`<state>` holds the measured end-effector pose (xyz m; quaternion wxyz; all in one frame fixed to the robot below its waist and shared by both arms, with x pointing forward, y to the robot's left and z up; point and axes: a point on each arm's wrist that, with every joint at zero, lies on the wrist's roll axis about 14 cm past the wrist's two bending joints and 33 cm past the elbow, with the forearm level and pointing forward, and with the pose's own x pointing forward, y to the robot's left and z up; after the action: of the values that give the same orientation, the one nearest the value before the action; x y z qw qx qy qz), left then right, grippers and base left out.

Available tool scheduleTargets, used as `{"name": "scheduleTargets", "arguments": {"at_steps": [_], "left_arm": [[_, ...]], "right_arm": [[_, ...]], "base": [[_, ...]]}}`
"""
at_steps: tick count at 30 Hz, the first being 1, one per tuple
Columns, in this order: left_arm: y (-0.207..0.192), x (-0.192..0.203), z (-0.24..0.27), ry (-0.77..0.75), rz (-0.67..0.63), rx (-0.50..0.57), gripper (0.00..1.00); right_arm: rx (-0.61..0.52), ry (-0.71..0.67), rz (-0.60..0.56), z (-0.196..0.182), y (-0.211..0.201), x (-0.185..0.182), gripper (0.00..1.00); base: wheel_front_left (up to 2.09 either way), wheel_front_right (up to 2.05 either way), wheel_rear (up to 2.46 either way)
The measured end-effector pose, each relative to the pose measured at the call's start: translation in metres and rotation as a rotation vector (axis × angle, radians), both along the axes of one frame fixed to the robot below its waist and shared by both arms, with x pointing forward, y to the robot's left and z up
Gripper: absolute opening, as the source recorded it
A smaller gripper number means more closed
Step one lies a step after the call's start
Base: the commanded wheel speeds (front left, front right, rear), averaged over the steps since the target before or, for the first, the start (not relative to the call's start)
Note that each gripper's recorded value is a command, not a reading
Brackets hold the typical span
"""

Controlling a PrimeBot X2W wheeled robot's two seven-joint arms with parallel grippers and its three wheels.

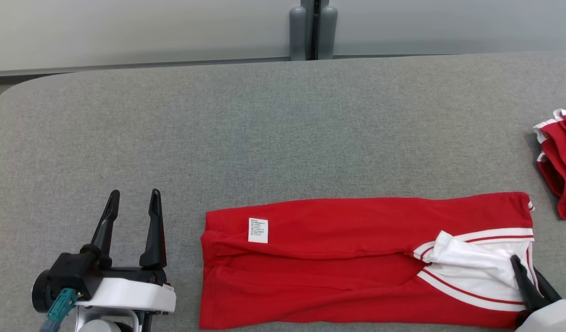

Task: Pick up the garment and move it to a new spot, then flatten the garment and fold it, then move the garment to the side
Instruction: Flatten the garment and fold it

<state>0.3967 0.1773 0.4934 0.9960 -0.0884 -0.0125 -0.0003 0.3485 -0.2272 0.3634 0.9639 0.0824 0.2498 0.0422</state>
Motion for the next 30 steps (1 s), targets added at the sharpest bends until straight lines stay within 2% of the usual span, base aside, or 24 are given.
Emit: {"name": "scheduleTargets", "arguments": {"at_steps": [5, 9, 13, 18, 19, 20, 21, 25, 30], "left_arm": [[-0.003, -0.003, 0.003, -0.009, -0.01, -0.003, 1.0], [-0.004, -0.003, 0.008, -0.023, -0.016, 0.0, 1.0], [-0.006, -0.005, 0.012, -0.035, -0.023, 0.0, 1.0], [-0.009, -0.006, 0.014, -0.039, -0.03, -0.006, 1.0], [-0.01, -0.006, 0.014, -0.038, -0.034, -0.008, 1.0], [-0.01, -0.006, 0.014, -0.038, -0.034, -0.008, 1.0], [-0.01, -0.006, 0.014, -0.039, -0.037, -0.011, 1.0], [-0.008, -0.004, 0.014, -0.039, -0.034, -0.014, 1.0], [-0.008, -0.002, 0.01, -0.028, -0.03, -0.022, 1.0]], "right_arm": [[-0.046, -0.065, 0.013, 0.019, -0.008, 0.007, 0.0], [-0.062, -0.198, 0.111, 0.057, 0.017, 0.026, 0.0], [-0.055, -0.308, 0.257, 0.097, 0.068, 0.035, 0.0], [0.045, -0.37, 0.466, 0.127, 0.156, 0.03, 0.0], [0.077, -0.366, 0.506, 0.128, 0.174, 0.026, 0.0], [0.077, -0.366, 0.506, 0.128, 0.174, 0.026, 0.0], [0.141, -0.347, 0.595, 0.129, 0.211, 0.017, 0.0], [0.273, -0.28, 0.719, 0.121, 0.278, 0.003, 0.0], [0.333, -0.226, 0.784, 0.111, 0.313, -0.004, 0.0]], "base": [[0.0, 0.0, 0.0], [0.0, 0.0, 0.0], [0.0, 0.0, 0.0], [0.0, 0.0, 0.0], [0.0, 0.0, 0.0], [0.0, 0.0, 0.0], [0.0, 0.0, 0.0], [0.0, 0.0, 0.0], [0.0, 0.0, 0.0]]}}
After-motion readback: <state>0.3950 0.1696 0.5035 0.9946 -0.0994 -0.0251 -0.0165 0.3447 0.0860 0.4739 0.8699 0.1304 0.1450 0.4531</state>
